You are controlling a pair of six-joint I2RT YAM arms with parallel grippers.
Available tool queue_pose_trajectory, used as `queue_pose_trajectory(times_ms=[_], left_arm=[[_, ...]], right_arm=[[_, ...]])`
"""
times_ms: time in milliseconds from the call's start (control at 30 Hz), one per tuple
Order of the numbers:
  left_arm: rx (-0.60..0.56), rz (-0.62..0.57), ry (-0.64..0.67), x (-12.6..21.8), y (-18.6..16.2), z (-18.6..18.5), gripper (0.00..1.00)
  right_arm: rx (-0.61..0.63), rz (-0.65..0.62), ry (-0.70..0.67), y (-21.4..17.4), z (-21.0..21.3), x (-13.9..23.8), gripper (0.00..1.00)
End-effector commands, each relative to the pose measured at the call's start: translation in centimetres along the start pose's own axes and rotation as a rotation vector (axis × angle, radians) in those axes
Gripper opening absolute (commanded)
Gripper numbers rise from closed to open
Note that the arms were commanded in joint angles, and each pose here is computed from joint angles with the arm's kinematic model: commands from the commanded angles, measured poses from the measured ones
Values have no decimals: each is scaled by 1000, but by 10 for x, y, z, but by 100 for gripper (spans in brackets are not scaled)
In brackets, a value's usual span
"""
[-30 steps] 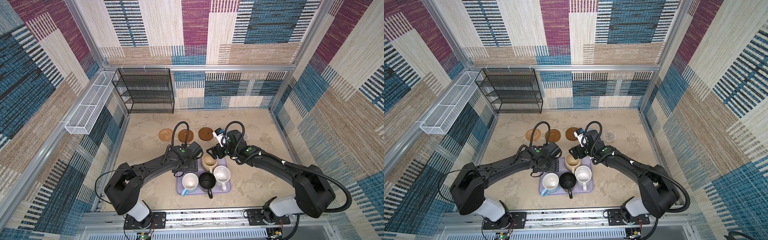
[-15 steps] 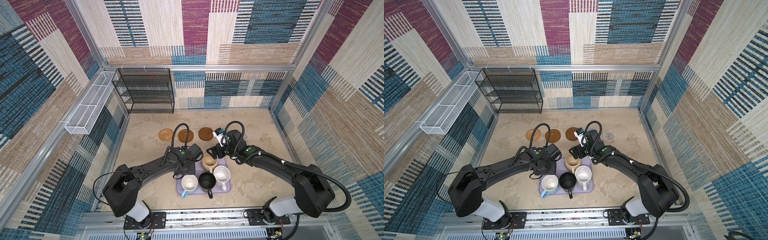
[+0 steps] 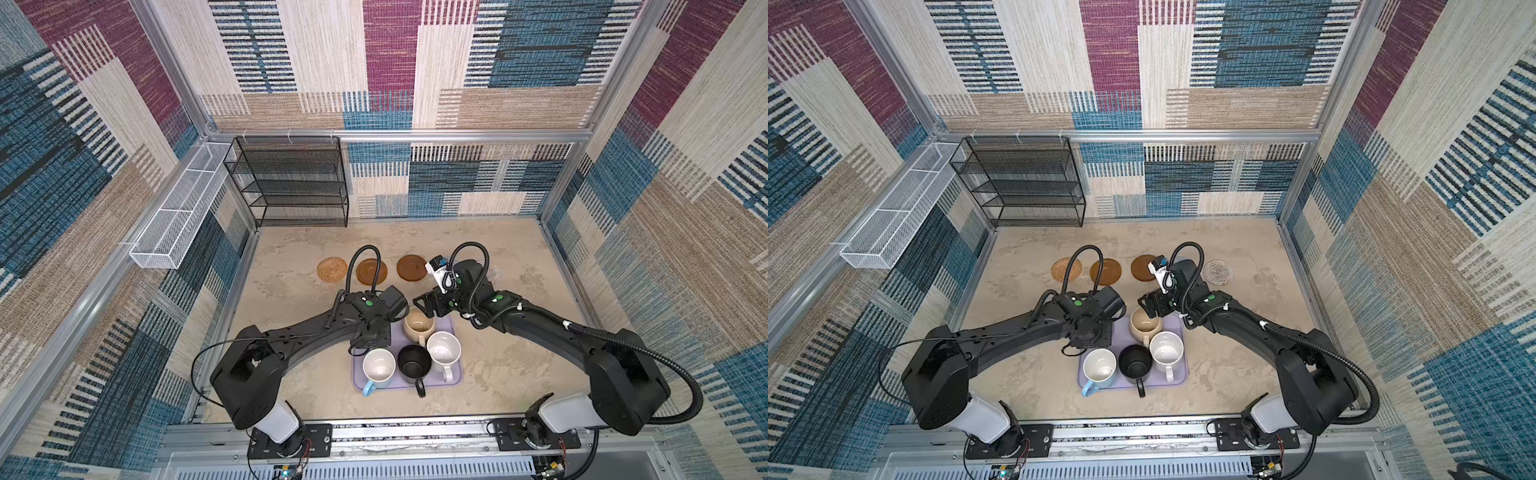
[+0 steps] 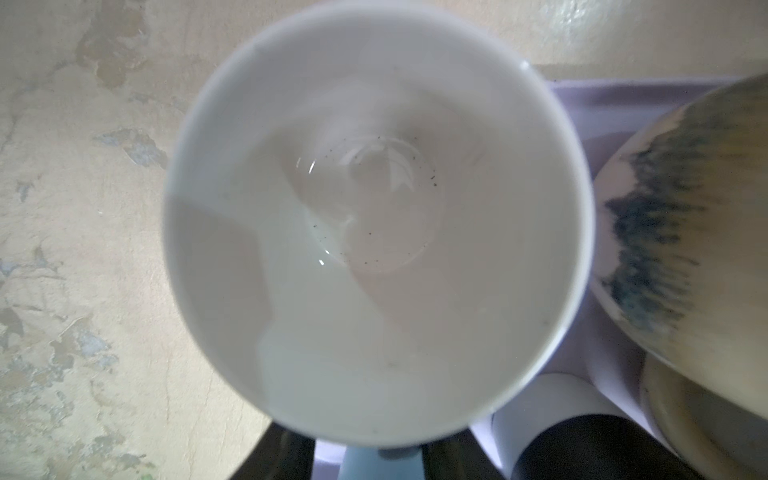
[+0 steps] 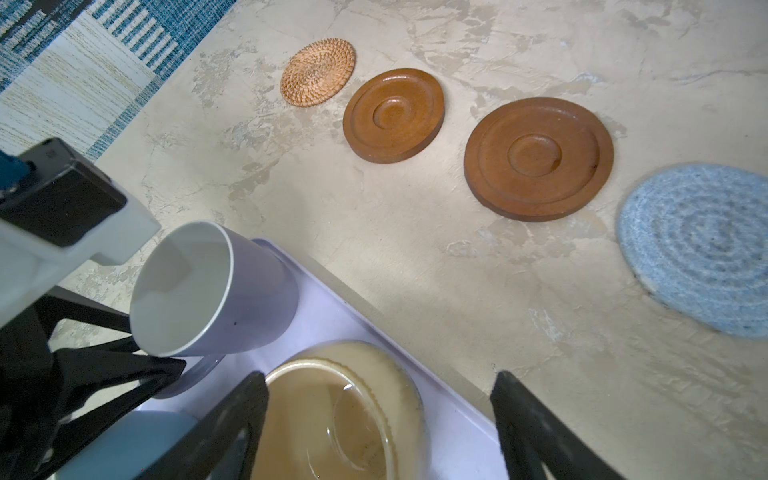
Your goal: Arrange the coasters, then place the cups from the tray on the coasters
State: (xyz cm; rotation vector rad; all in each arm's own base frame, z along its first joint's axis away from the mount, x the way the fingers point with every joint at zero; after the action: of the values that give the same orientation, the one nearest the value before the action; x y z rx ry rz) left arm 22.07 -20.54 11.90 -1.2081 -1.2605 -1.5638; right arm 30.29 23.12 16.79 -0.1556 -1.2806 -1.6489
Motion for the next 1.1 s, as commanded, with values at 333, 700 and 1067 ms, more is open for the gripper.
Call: queue_pose_trajectory(times_ms=[333,700,1067], left_arm=[[-3,-15,38,0,2,5,18],[-28,-22,21,4,4,3,0],[-63,-61,9,14,10,1,0]], right_arm=[[-1,-14,-12,3,-1,-1,87],[-2,-19,-12,4,-1,1,87],[-2,-25,-12,5,0,2,87]])
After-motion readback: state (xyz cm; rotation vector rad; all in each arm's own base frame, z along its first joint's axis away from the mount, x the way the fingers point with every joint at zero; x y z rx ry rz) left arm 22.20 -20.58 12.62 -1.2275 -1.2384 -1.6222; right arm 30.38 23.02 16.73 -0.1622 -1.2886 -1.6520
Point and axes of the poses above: each gripper's point midway between its finger pads, its own x axis back along the fingers, its own z axis along the line the jaws close on, y = z × x, the point moved 4 cm from there along x, back along the fingers, and after that the axes turned 13 degrees about -x, right-handed, at the moved point
